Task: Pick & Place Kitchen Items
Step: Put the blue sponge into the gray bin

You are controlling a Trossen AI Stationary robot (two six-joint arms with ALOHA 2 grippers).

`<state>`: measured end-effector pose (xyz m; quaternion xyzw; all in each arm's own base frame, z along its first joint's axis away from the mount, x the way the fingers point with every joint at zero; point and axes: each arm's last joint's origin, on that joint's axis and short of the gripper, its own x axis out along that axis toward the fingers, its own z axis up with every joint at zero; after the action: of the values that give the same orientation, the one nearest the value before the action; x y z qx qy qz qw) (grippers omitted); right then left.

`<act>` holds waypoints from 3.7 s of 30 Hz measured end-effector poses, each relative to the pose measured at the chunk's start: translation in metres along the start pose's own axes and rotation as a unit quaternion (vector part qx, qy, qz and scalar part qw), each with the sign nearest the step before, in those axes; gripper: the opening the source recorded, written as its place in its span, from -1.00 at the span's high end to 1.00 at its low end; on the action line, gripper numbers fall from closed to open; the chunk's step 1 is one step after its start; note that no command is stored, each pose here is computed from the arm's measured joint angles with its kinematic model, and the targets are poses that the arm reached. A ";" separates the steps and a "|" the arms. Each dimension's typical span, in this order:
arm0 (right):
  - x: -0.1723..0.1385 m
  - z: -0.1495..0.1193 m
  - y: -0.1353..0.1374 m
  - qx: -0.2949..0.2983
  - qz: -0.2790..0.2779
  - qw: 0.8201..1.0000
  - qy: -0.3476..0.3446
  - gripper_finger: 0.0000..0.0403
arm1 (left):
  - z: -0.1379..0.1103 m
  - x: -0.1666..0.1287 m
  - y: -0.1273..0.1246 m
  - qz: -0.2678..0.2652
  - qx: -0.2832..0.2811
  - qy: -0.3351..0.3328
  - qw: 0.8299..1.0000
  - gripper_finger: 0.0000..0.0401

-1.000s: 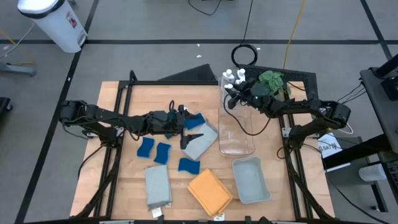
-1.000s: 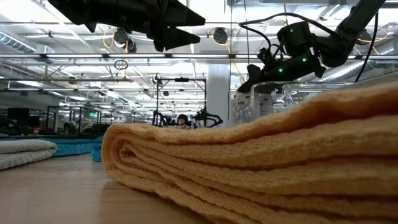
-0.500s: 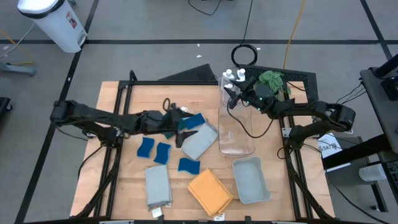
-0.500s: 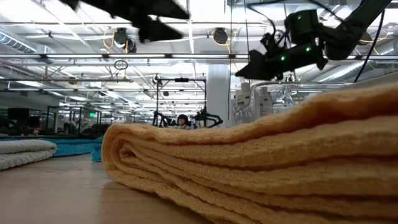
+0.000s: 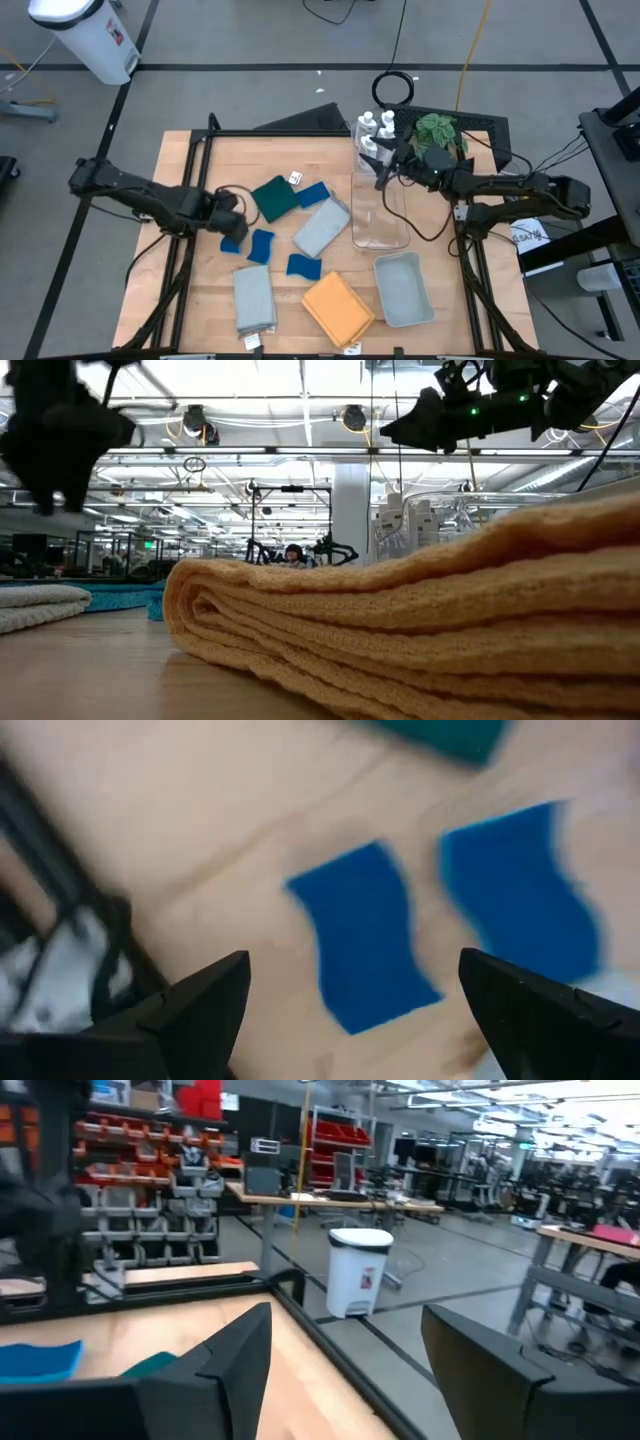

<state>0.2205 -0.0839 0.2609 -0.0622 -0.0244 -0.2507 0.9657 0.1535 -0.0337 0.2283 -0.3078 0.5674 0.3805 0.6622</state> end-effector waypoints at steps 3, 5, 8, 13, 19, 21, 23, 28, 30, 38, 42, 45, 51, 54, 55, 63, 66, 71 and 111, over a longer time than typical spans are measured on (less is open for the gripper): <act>-0.001 0.002 0.003 0.001 0.006 1.000 -0.005 -0.13 | -0.009 0.021 0.002 -0.003 -0.013 0.029 0.999 -0.81; -0.001 0.002 0.003 0.002 0.007 1.000 -0.007 -0.12 | -0.013 0.036 0.002 -0.015 -0.018 0.047 0.999 -0.81; -0.001 0.004 0.003 0.003 0.006 1.000 -0.014 -0.13 | -0.017 0.056 0.003 -0.036 -0.042 0.054 0.997 -0.81; -0.001 0.007 0.003 0.003 0.005 1.000 -0.031 -0.12 | -0.021 0.081 0.003 -0.081 -0.055 0.039 0.994 -0.81; -0.002 0.012 0.002 -0.022 0.001 0.998 -0.056 -0.10 | -0.025 0.092 0.008 -0.080 -0.085 0.038 0.992 -0.81; -0.002 0.013 0.002 -0.029 -0.001 0.997 -0.065 -0.10 | -0.025 0.092 0.010 -0.068 -0.093 0.036 0.993 -0.79; -0.002 0.015 0.001 -0.030 -0.003 0.997 -0.073 -0.10 | -0.025 0.093 0.010 -0.063 -0.098 0.033 0.993 -0.73; -0.003 0.018 0.001 -0.035 -0.007 0.995 -0.091 -0.10 | -0.025 0.094 0.012 -0.057 -0.095 0.031 0.993 -0.30; -0.003 0.019 0.001 -0.038 -0.008 0.995 -0.096 -0.10 | -0.025 0.094 0.012 -0.054 -0.095 0.025 0.994 -0.10; -0.004 0.026 0.000 -0.041 -0.016 0.990 -0.131 -0.09 | -0.021 0.093 0.012 -0.047 -0.070 -0.017 0.996 0.47; -0.005 0.030 -0.001 -0.039 -0.019 0.988 -0.150 -0.07 | -0.015 0.080 0.001 -0.071 -0.061 -0.062 0.994 0.77; -0.006 0.032 -0.001 -0.037 -0.021 0.986 -0.162 -0.07 | -0.007 0.061 -0.012 -0.100 -0.040 -0.091 0.990 0.88; -0.007 0.035 -0.002 -0.035 -0.020 0.983 -0.179 -0.06 | 0.014 0.009 -0.040 -0.175 0.019 -0.200 0.964 0.84; -0.007 0.035 0.000 -0.040 0.013 0.981 -0.187 -0.05 | 0.022 -0.009 -0.056 -0.245 0.077 -0.264 0.930 0.76; -0.007 0.035 0.001 -0.043 0.029 0.980 -0.190 -0.04 | 0.024 -0.013 -0.062 -0.267 0.094 -0.287 0.915 0.75; -0.008 0.034 0.008 -0.065 0.149 0.966 -0.202 -0.04 | 0.049 -0.019 -0.096 -0.365 0.189 -0.374 0.832 0.89; -0.008 0.031 0.011 -0.069 0.182 0.962 -0.190 -0.04 | 0.063 -0.011 -0.105 -0.400 0.215 -0.373 0.809 0.88; -0.003 0.024 0.019 -0.065 0.248 0.959 -0.121 -0.04 | 0.086 0.003 -0.113 -0.462 0.252 -0.357 0.772 0.78; 0.006 -0.020 0.133 -0.200 0.315 0.928 -0.006 0.79 | 0.153 0.034 -0.135 -0.563 0.352 -0.254 0.703 0.78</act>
<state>0.2906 0.0257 0.2269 -0.2603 0.0418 0.0671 0.9623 0.3499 0.0302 0.2174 -0.2064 0.1910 -0.2265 0.9325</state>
